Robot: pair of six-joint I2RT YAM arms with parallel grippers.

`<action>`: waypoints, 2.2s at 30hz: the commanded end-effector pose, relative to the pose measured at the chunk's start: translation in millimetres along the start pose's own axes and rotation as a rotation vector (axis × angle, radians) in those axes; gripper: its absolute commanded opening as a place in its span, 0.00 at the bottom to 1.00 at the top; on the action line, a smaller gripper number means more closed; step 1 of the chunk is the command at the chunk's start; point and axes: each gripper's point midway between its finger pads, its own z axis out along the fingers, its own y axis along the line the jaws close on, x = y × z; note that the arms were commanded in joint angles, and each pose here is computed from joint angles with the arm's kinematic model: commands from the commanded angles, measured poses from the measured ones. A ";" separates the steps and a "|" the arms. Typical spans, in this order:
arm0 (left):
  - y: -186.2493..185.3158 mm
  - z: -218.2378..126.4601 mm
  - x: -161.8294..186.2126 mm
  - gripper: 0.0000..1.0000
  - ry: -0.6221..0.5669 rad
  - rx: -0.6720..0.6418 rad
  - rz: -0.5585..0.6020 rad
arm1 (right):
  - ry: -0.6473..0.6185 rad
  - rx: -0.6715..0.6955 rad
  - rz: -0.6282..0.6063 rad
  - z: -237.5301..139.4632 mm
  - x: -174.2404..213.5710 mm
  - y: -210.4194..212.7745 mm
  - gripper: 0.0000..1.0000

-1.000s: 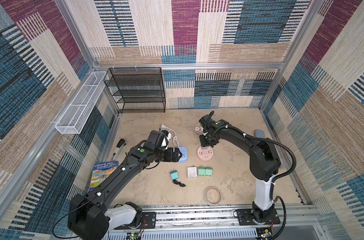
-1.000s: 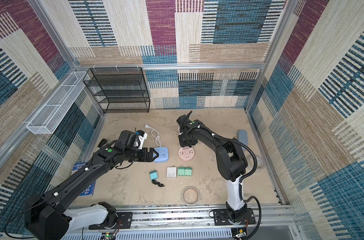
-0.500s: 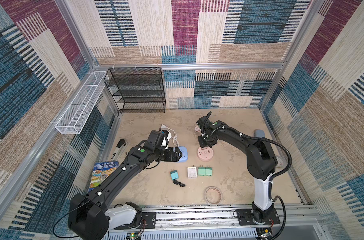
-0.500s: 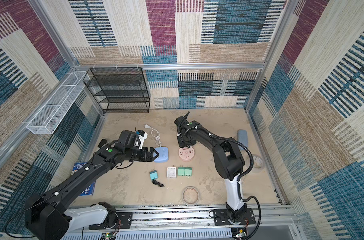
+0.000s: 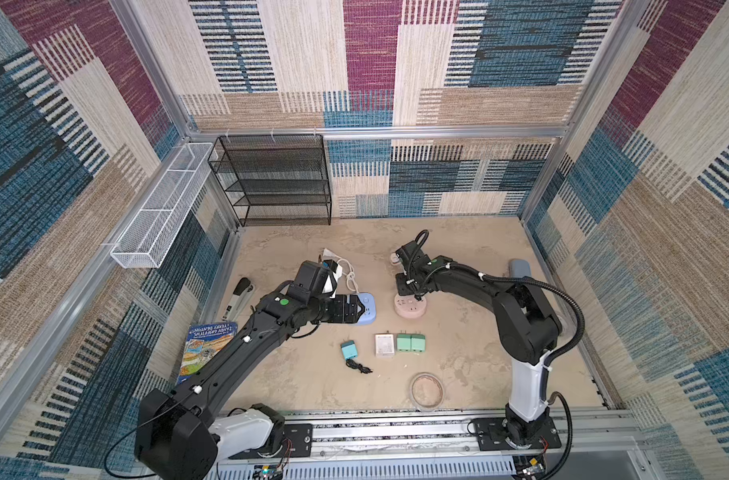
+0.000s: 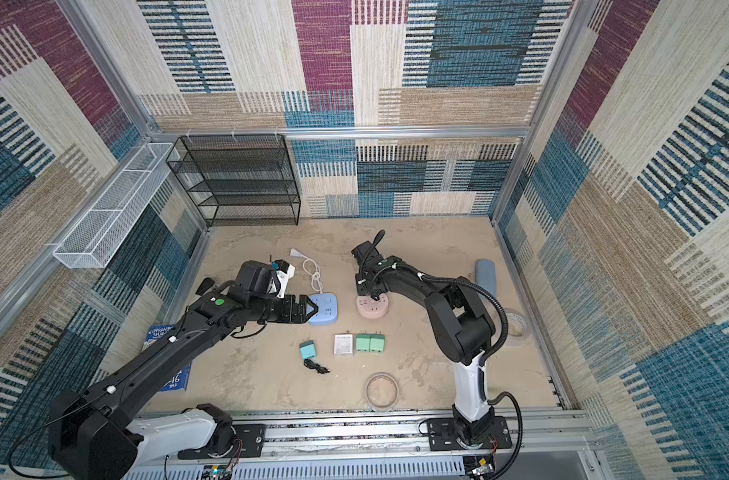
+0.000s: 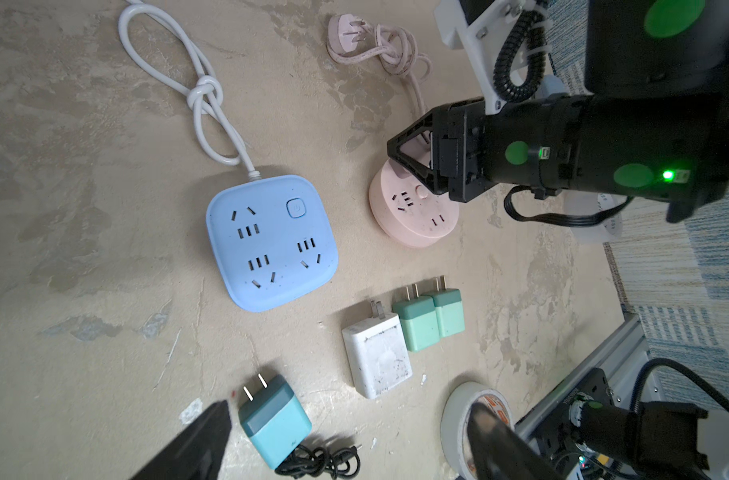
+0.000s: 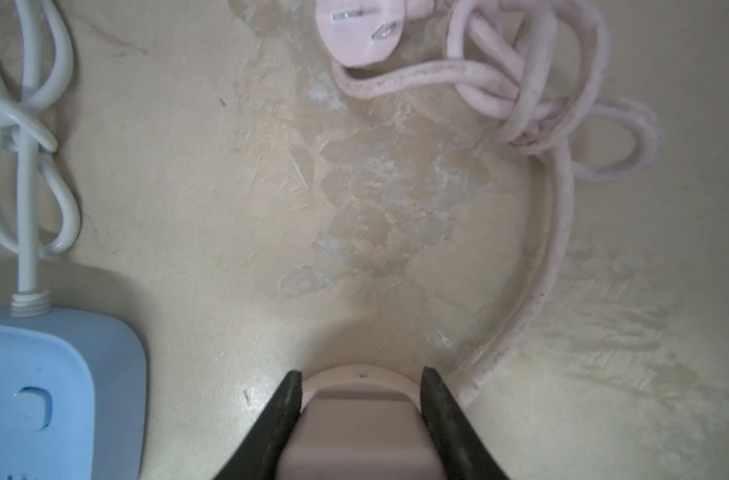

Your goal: Insert the plug

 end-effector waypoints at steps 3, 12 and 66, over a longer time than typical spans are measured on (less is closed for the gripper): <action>0.3 -2.0 -3.1 0.94 -0.013 -0.006 -0.001 | 0.167 0.036 0.021 -7.3 41.5 -9.8 0.00; 2.5 -4.2 -4.7 0.94 -0.024 -0.021 -0.003 | -0.022 0.131 0.061 -24.5 -4.7 -29.8 0.00; 8.9 -12.5 -1.0 0.96 -0.055 -0.049 -0.023 | -0.248 0.023 0.153 -92.3 -21.4 -45.8 0.61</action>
